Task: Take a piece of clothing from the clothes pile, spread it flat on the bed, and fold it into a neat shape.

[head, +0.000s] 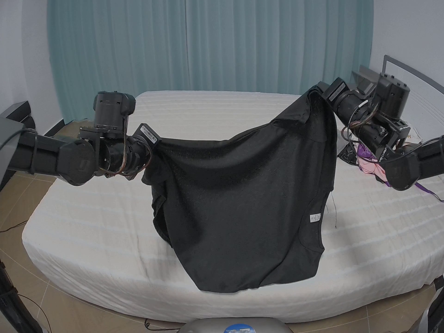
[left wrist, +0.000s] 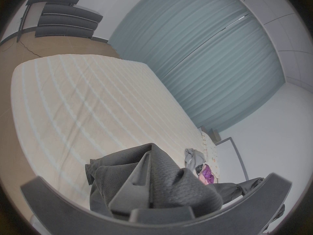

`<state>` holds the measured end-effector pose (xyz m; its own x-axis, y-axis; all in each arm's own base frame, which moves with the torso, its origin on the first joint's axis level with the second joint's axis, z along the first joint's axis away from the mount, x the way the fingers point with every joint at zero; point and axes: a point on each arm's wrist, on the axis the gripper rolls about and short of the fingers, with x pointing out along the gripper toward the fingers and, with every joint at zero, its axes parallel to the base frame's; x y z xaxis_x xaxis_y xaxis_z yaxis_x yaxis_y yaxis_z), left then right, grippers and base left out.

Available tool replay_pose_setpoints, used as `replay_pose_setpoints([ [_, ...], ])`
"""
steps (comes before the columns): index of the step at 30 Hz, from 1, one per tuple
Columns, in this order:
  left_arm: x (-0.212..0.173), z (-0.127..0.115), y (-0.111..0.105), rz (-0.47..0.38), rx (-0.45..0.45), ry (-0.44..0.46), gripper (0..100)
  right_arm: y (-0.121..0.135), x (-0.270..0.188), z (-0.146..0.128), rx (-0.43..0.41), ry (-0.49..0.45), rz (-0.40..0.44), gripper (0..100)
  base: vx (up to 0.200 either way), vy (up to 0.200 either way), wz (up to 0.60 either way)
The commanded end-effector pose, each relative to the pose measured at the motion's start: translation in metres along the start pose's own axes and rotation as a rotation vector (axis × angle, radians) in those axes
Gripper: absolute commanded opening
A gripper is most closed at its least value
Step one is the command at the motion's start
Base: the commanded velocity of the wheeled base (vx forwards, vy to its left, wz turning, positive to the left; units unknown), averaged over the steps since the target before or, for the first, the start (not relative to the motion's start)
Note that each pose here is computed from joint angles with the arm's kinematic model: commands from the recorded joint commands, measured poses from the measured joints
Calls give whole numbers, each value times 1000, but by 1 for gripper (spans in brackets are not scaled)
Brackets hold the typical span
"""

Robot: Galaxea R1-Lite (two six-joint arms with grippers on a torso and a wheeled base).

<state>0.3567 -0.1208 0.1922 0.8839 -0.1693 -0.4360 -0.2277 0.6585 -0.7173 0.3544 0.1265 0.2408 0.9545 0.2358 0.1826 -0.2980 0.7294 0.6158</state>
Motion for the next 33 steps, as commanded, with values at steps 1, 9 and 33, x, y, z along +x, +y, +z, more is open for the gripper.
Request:
replay_pose_setpoints([
  [1, 39, -14, 19, 76, 6, 39, 0, -33, 21, -44, -28, 82, -67, 0, 0, 0, 0],
  [9, 80, -25, 39, 144, -15, 61, 0, -70, 39, -87, -46, 121, -124, 0, 0, 0, 0],
  [33, 166, -54, 95, 267, -56, 101, 100, -168, 64, -196, -68, 268, -286, 100, 0, 0, 0],
])
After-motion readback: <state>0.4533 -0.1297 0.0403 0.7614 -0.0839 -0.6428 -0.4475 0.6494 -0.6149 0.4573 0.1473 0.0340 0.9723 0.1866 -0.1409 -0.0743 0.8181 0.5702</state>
